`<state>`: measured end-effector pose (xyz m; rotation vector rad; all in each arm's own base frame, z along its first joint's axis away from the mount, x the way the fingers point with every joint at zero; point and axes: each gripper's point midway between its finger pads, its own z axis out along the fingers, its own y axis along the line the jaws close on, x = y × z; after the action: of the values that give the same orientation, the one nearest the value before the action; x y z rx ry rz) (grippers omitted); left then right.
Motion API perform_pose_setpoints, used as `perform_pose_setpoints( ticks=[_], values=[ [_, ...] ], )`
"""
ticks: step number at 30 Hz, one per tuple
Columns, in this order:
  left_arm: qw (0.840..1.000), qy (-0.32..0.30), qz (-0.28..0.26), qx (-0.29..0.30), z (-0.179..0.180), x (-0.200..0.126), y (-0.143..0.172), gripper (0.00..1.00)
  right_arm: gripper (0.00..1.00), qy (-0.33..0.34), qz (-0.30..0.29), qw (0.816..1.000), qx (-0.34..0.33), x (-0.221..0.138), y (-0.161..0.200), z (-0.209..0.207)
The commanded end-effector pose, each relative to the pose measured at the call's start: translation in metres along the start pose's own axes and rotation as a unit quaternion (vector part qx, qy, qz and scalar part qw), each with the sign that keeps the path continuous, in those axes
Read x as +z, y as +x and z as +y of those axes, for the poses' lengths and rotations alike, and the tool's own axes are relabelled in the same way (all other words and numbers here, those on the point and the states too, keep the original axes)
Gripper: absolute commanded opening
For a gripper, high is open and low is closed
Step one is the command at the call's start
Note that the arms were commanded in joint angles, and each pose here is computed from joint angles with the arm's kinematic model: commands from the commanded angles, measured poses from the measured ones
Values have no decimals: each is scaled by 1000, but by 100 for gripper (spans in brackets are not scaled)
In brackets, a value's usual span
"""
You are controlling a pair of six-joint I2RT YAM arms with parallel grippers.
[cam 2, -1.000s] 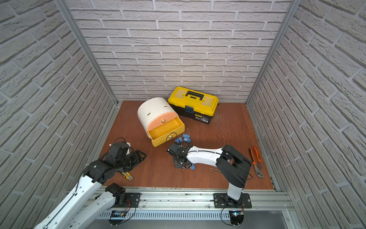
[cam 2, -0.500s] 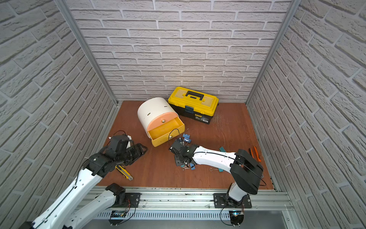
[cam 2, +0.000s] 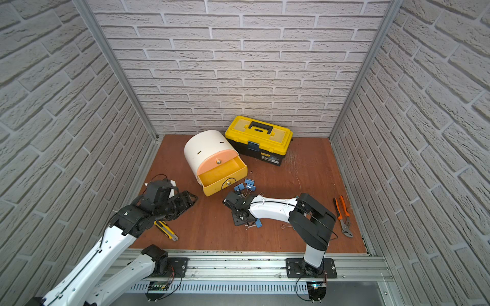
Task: Put the binder clips in the drawer according to color
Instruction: Pick up the binder clip at the center of the board.
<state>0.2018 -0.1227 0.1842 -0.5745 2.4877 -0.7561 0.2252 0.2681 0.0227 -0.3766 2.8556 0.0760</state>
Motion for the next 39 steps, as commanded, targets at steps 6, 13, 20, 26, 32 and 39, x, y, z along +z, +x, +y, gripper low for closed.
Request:
perform_pose_setpoints(
  ticks=[6,13,20,26,32,39],
  values=[
    [1000,0,2,7,-5,3,-2,70,37,0,-2,1000,-8,2,-2,6],
    [1000,4,6,11,-11,8,-4,70,31,7,1,1000,-8,4,2,2],
    [1000,5,3,11,-10,7,-5,70,25,8,-16,1000,-4,-6,1,-4],
    [1000,5,-2,11,-10,4,-6,71,25,5,-35,999,0,-24,-3,-9],
    [1000,9,-9,14,-14,2,-10,71,24,10,-61,998,-2,-50,-9,-18],
    [999,20,-22,32,-34,-3,-26,71,23,24,-105,994,-11,-95,-24,-34]
  ],
)
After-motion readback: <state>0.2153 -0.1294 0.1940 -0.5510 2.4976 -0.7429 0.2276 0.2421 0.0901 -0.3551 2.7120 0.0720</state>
